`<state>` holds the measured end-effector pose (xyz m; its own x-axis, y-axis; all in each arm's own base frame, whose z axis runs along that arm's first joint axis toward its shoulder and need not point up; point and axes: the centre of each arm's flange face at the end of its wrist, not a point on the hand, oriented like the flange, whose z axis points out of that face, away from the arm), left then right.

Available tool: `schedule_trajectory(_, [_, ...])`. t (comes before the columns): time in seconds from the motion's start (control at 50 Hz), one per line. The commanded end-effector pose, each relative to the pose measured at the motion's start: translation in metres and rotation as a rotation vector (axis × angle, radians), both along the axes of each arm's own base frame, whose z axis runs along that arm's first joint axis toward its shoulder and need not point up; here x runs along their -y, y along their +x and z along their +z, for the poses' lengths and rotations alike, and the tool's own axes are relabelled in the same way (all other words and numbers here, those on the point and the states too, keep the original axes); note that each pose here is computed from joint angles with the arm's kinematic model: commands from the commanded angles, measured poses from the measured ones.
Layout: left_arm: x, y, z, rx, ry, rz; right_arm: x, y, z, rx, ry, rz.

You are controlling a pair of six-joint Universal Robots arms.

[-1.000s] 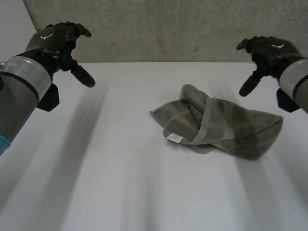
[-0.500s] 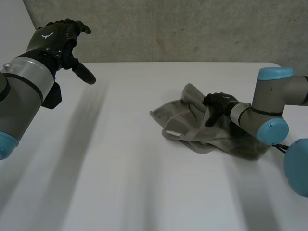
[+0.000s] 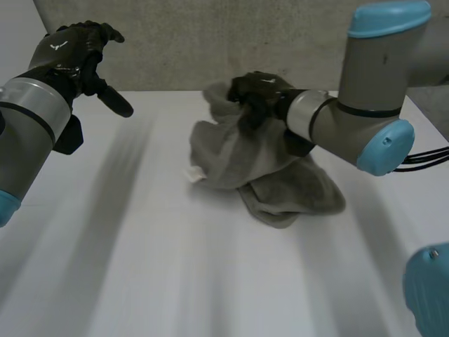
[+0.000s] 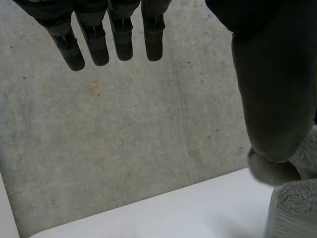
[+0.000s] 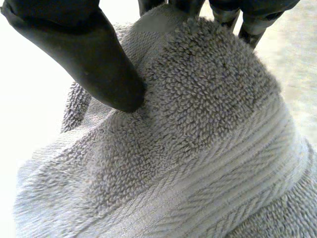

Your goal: Fold the towel.

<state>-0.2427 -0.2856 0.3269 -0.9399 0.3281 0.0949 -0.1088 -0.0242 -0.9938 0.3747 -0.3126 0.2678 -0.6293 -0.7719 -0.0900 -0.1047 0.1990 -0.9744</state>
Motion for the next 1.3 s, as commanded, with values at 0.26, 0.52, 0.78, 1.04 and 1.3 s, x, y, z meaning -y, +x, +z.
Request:
schedule_trajectory(0.26, [0.000,0.004,0.006,-0.005,-0.016,0.007,-0.055,-0.006,-0.053,-0.222,0.060,0.054])
schedule_trajectory(0.52, [-0.008,-0.008,-0.011,0.020,0.029,-0.036,-0.017,-0.039,-0.002,-0.200,-0.104,-0.144])
schedule_trajectory(0.78, [-0.023,-0.049,-0.062,0.192,0.109,-0.161,0.004,-0.090,-0.054,-0.430,-0.061,-0.300])
schedule_trajectory(1.04, [-0.029,-0.084,-0.134,0.437,0.168,-0.353,-0.015,-0.112,-0.089,-0.376,-0.095,-0.306])
schedule_trajectory(1.3, [-0.015,-0.097,-0.167,0.453,0.206,-0.388,-0.003,-0.099,-0.134,-0.388,-0.039,-0.245])
